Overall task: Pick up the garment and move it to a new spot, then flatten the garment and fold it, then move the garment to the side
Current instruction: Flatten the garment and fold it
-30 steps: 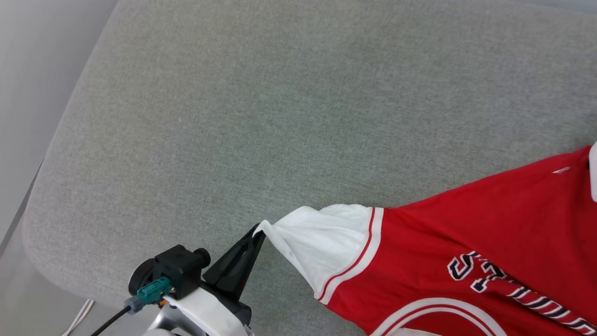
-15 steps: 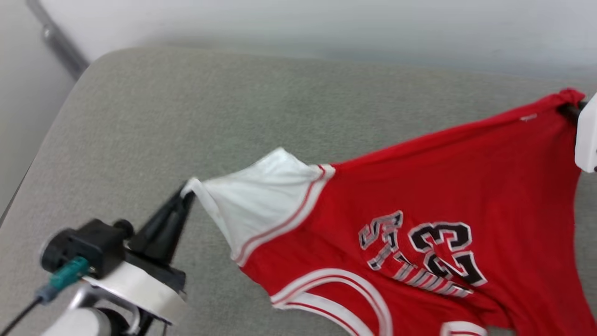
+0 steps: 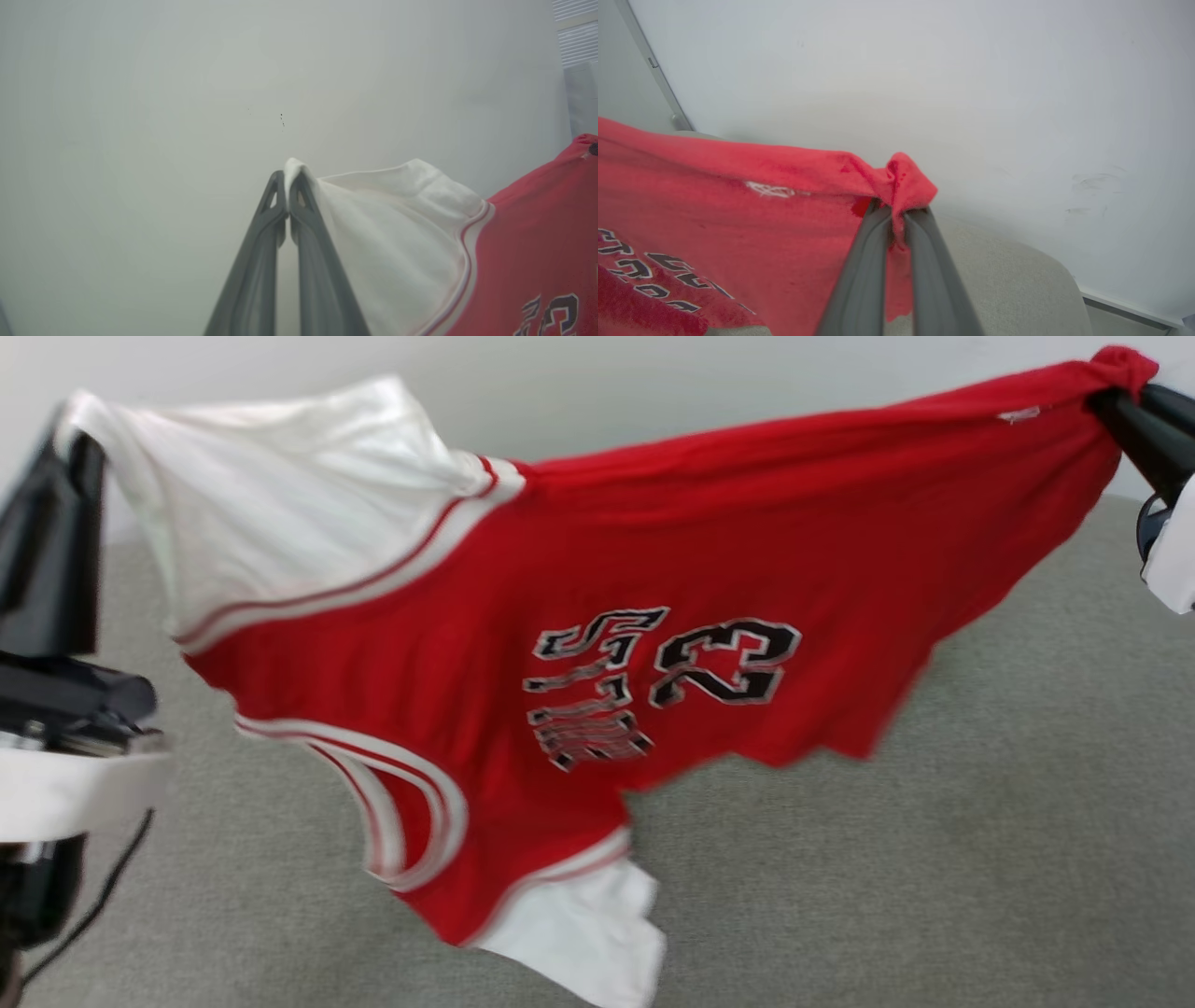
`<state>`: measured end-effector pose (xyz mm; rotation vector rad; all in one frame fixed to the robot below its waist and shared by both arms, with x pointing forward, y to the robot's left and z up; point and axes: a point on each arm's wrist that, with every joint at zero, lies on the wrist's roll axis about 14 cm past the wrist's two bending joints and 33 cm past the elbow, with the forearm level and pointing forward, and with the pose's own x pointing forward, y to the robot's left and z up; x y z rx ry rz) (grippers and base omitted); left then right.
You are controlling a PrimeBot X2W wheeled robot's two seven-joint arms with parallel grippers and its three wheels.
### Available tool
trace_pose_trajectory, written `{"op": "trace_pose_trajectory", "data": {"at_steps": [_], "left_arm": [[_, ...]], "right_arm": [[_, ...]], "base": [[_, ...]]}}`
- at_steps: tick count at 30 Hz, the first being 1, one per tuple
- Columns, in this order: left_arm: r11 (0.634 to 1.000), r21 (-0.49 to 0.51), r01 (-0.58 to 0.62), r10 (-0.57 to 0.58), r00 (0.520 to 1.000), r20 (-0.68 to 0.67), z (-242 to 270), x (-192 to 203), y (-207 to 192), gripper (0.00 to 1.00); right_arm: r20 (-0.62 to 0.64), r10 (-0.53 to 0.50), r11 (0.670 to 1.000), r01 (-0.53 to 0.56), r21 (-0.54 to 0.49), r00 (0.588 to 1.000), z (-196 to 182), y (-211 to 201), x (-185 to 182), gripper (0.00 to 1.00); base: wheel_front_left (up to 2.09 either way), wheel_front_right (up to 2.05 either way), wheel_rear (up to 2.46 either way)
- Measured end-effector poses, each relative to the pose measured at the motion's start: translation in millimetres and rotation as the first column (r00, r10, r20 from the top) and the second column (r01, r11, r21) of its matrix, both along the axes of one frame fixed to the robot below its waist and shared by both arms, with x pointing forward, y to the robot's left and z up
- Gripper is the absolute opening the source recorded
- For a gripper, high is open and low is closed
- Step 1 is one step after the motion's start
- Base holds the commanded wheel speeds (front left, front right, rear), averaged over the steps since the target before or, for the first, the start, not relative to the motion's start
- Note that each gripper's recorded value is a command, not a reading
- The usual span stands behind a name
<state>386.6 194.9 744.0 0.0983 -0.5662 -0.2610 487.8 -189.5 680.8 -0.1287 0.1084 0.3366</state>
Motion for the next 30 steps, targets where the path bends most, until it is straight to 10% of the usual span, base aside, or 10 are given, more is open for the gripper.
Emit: {"op": "trace_pose_trajectory", "data": {"at_steps": [15,30], "left_arm": [[1.000,0.016,0.010,-0.015,0.948,0.319,112,-5,-2,0.00],[0.992,0.121,-0.032,-0.004,0.960,0.281,113,65,2,0.00]], "right_arm": [[0.226,0.011,0.998,-0.025,0.060,0.974,62,-3,-35,0.00],[0.292,-0.035,0.999,0.029,0.026,0.956,68,-9,11,0.00]], "base": [[0.00,0.00,0.00],[0.00,0.00,0.00]]}}
